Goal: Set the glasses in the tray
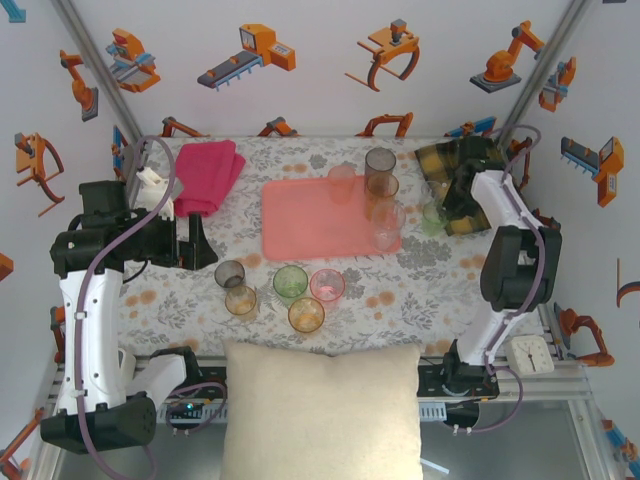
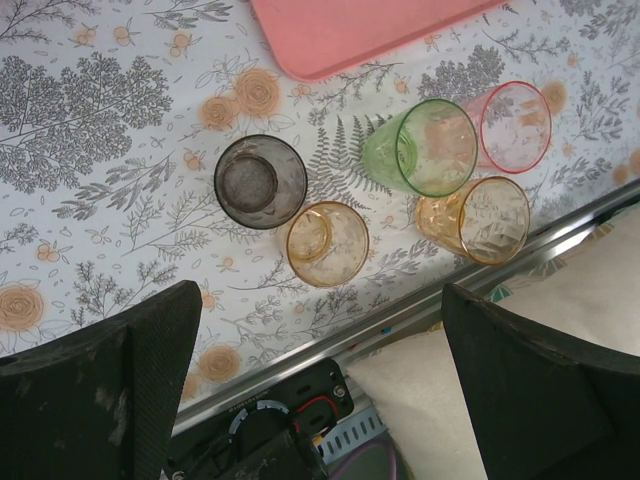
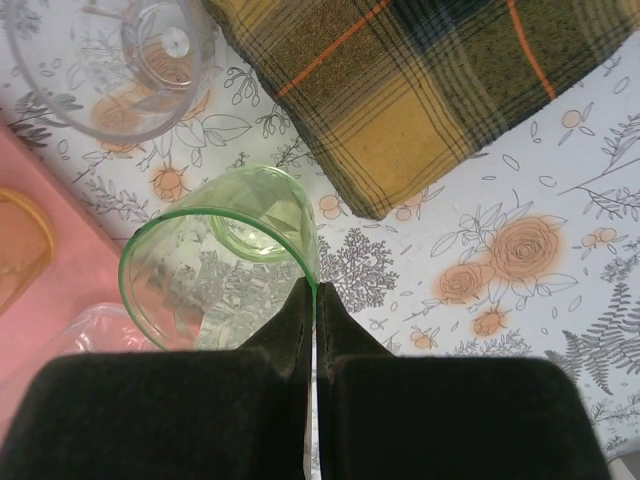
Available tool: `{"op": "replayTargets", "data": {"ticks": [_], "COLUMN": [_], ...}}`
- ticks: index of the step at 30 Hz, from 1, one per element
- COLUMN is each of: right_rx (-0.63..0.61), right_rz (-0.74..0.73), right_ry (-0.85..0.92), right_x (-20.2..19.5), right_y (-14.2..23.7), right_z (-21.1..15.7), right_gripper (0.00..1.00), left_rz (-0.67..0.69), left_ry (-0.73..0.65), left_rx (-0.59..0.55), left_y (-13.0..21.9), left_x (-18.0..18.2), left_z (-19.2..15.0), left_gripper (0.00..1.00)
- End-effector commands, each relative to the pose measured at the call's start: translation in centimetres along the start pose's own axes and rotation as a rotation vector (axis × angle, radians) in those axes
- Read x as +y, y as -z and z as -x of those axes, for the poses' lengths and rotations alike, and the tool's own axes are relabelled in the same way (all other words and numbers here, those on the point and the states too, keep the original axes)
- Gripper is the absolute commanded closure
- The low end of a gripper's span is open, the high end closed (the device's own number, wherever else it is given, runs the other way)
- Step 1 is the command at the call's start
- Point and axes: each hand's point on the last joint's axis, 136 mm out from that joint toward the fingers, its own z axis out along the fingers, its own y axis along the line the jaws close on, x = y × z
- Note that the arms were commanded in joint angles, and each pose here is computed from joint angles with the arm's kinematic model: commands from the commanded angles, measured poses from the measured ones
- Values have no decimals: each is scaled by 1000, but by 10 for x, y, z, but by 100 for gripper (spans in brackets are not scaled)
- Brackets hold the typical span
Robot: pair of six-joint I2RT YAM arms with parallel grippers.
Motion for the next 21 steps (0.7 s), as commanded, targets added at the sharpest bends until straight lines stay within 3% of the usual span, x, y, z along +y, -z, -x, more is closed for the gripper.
{"op": "replayTargets", "data": {"ticks": [1,13,21], "right_rx": [-65,-187,-274], "right_rz": [1,64,110], "right_ry": [5,23,101], "right_x": [-9,-14,4], "right_y": [37,126,189], "right_z": [8,12,7], "right_gripper": [100,100,100], "left_rz": [-24,-27,-28], "left_ry": [-7,-16,-10], "left_rx": [-30,-45,-46], "left_y": [5,8,8], "left_x": [-7,-9,-8], "left_z": [3,6,10], "left_gripper": [3,3,3]}}
